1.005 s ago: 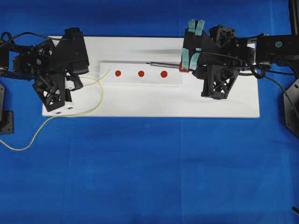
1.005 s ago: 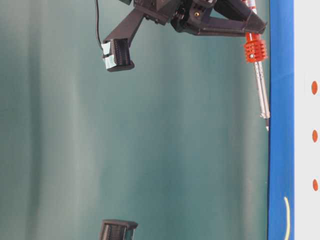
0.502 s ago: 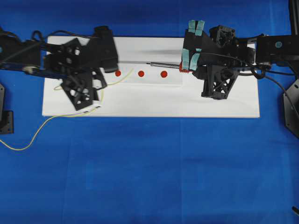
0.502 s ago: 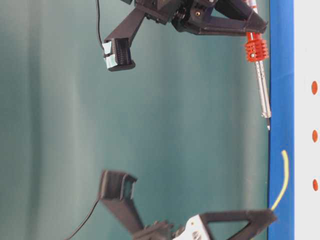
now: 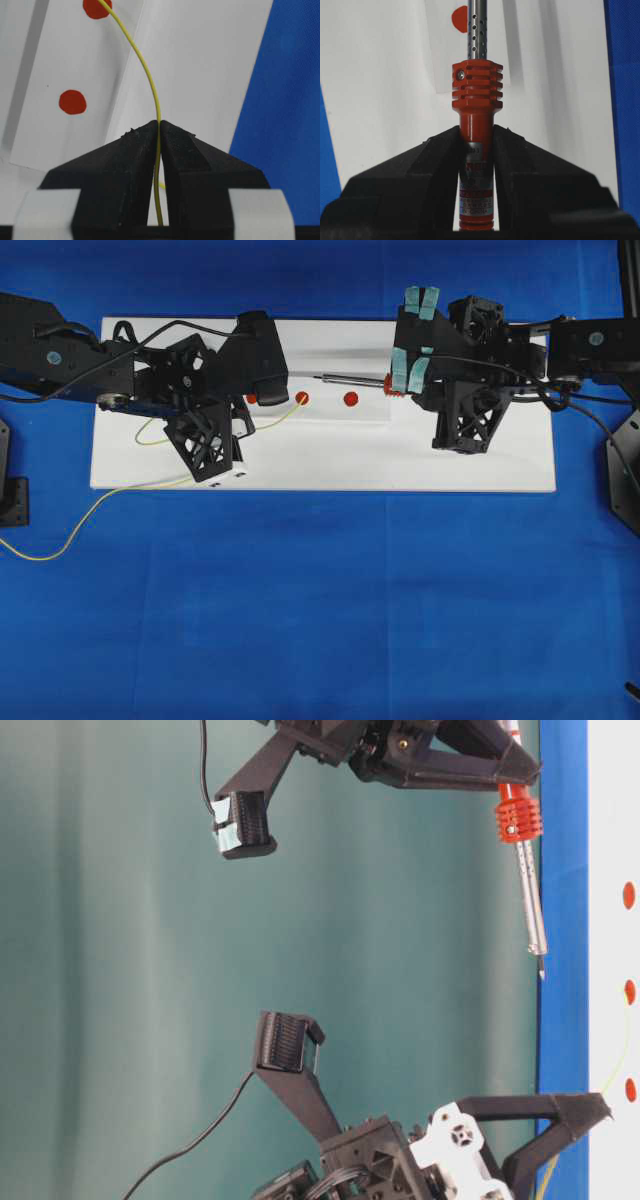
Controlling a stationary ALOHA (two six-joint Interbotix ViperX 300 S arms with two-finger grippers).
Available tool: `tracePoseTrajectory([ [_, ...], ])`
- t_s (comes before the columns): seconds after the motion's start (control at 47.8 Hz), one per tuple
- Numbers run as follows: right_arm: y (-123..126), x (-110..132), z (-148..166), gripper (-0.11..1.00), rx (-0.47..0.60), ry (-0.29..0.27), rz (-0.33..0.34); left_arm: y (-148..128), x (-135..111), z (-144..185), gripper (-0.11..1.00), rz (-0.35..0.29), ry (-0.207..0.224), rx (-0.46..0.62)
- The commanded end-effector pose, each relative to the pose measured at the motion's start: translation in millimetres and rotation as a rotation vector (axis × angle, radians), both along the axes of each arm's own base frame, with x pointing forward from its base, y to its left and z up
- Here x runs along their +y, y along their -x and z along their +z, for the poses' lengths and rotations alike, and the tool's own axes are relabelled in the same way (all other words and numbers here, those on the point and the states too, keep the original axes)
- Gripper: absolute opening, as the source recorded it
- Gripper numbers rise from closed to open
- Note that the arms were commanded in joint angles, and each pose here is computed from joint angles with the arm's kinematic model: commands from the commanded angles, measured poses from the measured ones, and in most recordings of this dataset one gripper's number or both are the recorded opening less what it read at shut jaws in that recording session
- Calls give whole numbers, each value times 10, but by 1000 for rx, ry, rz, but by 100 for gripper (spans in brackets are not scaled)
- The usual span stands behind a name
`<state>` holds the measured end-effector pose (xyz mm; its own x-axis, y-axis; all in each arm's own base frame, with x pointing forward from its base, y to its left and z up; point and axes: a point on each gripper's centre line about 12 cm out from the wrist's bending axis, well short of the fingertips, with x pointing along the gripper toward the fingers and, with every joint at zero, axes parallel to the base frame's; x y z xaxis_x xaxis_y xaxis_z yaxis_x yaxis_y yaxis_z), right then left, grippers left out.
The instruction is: Touch the tip of the soldering iron to the tip of the solder at the mark.
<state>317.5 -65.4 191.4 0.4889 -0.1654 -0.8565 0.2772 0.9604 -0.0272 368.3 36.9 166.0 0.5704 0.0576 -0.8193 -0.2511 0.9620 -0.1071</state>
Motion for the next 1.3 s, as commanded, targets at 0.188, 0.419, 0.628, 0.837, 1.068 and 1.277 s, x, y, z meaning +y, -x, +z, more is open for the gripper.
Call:
tracePoseTrajectory([
  [0.188, -10, -7, 83, 6, -34, 8, 2, -6, -4, 31, 3, 13, 8, -13],
  [0.419, -16, -8, 53, 6, -25, 6, 2, 1, -5, 26, 3, 15, 11, -6],
  [0.628, -67, -12, -63, 6, 9, -1, 2, 1, -5, 26, 3, 14, 10, -6],
  [0.837, -170, -29, -203, 6, 49, -8, 2, 7, -5, 25, 3, 13, 9, -4],
  [1.068, -233, -18, -263, 6, 59, -10, 9, 1, -5, 26, 3, 14, 10, -6],
  [1.277, -245, -7, -292, 6, 62, -13, 12, 2, -5, 31, 3, 12, 7, -7],
])
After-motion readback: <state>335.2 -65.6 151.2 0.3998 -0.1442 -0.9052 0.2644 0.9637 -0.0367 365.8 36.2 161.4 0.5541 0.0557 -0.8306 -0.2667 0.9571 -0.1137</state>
